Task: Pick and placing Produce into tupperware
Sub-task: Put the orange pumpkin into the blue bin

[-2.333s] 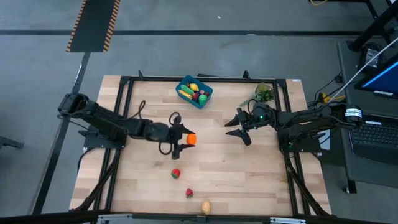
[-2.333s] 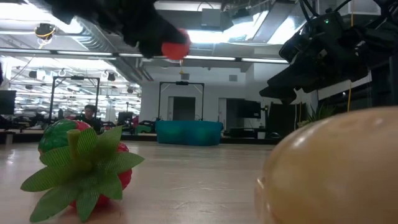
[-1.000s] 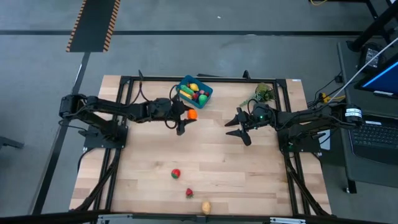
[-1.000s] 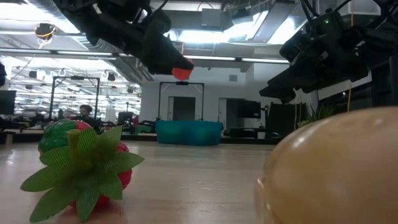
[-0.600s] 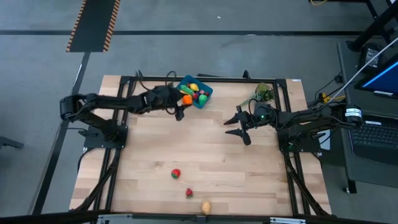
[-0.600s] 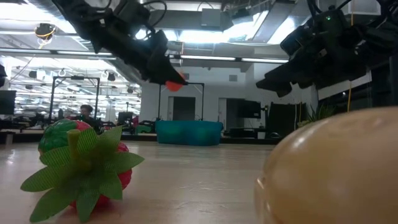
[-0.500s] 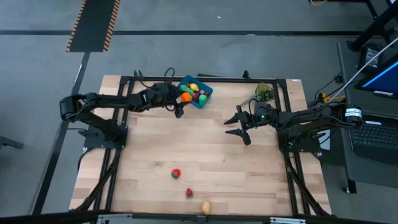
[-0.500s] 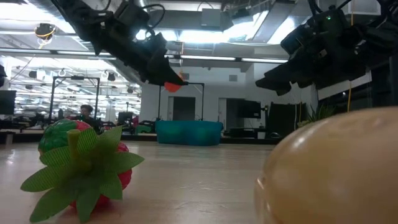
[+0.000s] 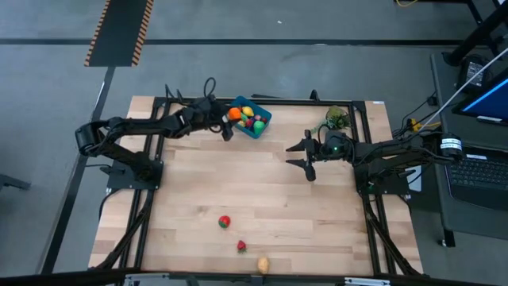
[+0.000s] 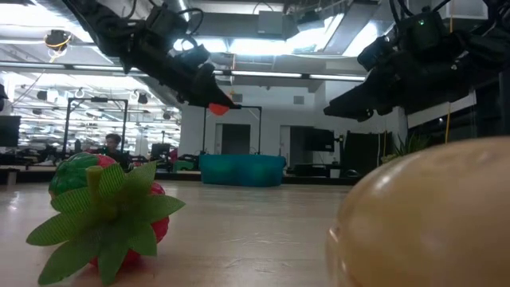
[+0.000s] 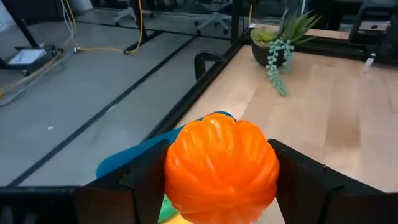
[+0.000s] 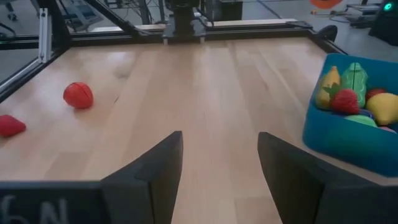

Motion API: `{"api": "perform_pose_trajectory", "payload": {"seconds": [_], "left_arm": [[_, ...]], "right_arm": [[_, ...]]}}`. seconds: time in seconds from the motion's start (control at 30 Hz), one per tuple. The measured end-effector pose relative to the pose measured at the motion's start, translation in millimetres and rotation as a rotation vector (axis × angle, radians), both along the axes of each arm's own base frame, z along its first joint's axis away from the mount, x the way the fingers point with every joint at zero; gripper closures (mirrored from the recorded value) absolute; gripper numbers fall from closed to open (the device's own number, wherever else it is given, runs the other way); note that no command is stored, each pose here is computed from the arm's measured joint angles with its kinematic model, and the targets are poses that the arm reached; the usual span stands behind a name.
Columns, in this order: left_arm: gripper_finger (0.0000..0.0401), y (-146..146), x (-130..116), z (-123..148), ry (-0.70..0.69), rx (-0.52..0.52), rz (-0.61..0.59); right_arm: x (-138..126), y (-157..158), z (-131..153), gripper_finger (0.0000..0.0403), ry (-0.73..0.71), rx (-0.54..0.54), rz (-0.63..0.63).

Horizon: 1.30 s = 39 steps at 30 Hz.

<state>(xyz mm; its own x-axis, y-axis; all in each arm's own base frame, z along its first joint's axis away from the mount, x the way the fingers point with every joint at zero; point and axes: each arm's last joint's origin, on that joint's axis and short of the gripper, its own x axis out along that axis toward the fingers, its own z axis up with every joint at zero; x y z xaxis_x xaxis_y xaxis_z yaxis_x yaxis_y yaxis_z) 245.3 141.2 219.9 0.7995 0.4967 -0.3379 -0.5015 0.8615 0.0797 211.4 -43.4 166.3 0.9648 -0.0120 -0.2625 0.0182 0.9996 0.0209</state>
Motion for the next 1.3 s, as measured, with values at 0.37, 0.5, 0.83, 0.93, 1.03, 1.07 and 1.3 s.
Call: {"api": "perform_pose_trajectory", "payload": {"seconds": [0.37,0.5,0.83,0.93,1.03,1.07,1.3], "left_arm": [[0.0166,29,2,10,0.040,-0.042,-0.057],[0.0166,51,14,10,0.139,-0.085,-0.073],[0.0166,90,32,19,0.298,-0.125,-0.097],[0.0166,96,32,21,0.366,-0.159,-0.106],[0.0166,104,35,25,0.408,-0.182,-0.112],[0.0166,107,36,26,0.421,-0.195,-0.112],[0.0166,124,54,24,0.514,-0.253,-0.136]], "right_arm": [[1,0,5,0.0193,-0.050,-0.034,0.004],[1,0,5,0.0193,-0.051,-0.032,0.004],[1,0,5,0.0193,-0.050,-0.035,0.005],[1,0,5,0.0193,-0.050,-0.036,0.005],[1,0,5,0.0193,-0.050,-0.036,0.005],[1,0,5,0.0193,-0.050,-0.036,0.005],[1,0,5,0.0193,-0.049,-0.035,0.004]]}}
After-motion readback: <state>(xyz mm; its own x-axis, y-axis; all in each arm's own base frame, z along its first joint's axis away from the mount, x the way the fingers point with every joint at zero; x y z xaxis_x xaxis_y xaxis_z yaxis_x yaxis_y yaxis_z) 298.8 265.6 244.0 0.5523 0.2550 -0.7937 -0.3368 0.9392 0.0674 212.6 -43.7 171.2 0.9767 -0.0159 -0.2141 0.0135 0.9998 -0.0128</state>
